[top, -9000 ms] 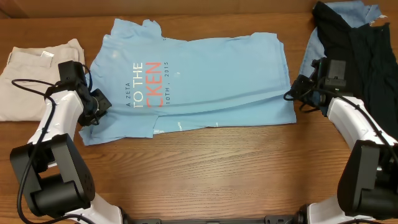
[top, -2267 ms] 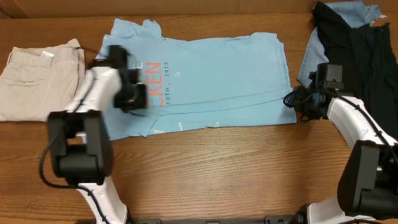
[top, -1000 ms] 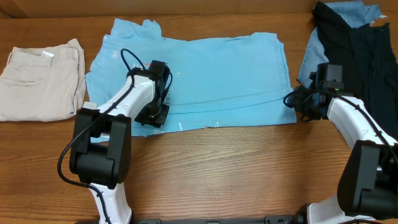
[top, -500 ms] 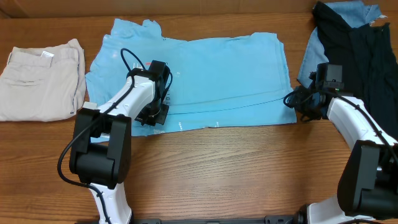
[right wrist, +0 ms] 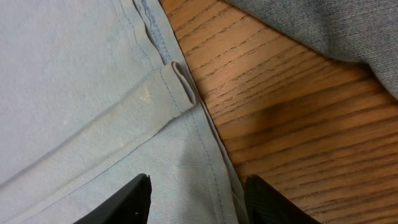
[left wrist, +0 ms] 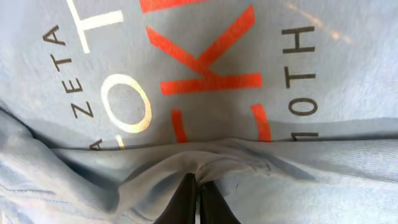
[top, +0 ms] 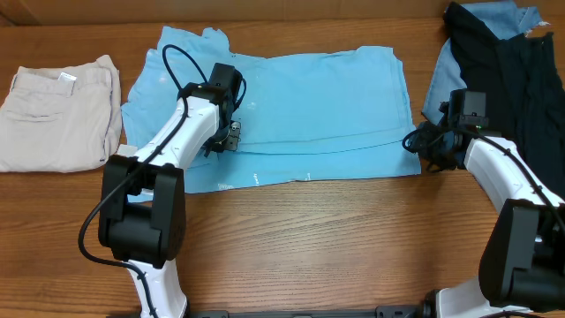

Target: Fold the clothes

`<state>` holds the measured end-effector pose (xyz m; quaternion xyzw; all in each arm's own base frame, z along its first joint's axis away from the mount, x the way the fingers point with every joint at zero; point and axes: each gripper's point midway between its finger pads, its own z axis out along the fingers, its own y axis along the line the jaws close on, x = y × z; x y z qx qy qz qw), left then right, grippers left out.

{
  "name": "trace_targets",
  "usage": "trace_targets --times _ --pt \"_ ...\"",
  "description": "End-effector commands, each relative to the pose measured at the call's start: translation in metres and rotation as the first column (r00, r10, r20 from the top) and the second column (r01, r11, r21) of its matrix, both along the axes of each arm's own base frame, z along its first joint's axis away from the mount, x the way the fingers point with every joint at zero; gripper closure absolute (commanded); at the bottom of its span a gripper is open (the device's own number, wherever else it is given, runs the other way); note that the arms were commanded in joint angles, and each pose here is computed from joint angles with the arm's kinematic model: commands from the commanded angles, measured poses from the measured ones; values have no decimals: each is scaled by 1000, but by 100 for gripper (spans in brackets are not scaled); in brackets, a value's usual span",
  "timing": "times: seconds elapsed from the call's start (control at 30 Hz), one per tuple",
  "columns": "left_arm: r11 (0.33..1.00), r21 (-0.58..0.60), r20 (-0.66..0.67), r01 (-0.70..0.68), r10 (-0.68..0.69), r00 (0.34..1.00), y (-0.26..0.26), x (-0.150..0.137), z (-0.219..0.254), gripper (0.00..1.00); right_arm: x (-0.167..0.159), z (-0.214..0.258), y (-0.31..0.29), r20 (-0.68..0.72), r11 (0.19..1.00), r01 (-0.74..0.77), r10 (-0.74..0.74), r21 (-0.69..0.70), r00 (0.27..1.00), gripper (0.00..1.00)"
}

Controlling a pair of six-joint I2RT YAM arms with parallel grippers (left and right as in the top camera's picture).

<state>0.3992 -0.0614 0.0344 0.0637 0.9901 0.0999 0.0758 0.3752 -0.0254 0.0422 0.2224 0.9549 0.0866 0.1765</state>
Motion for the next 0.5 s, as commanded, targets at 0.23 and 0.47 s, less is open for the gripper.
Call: trace_targets --times 0.23,0.47 --pt "997 -73 -50 -21 17 999 -13 -8 -2 68 2 0 0 6 1000 -4 4 -11 1000 48" --pt "998 -53 -54 -34 32 998 -9 -11 0 73 2 0 0 7 1000 -4 4 -11 1000 48"
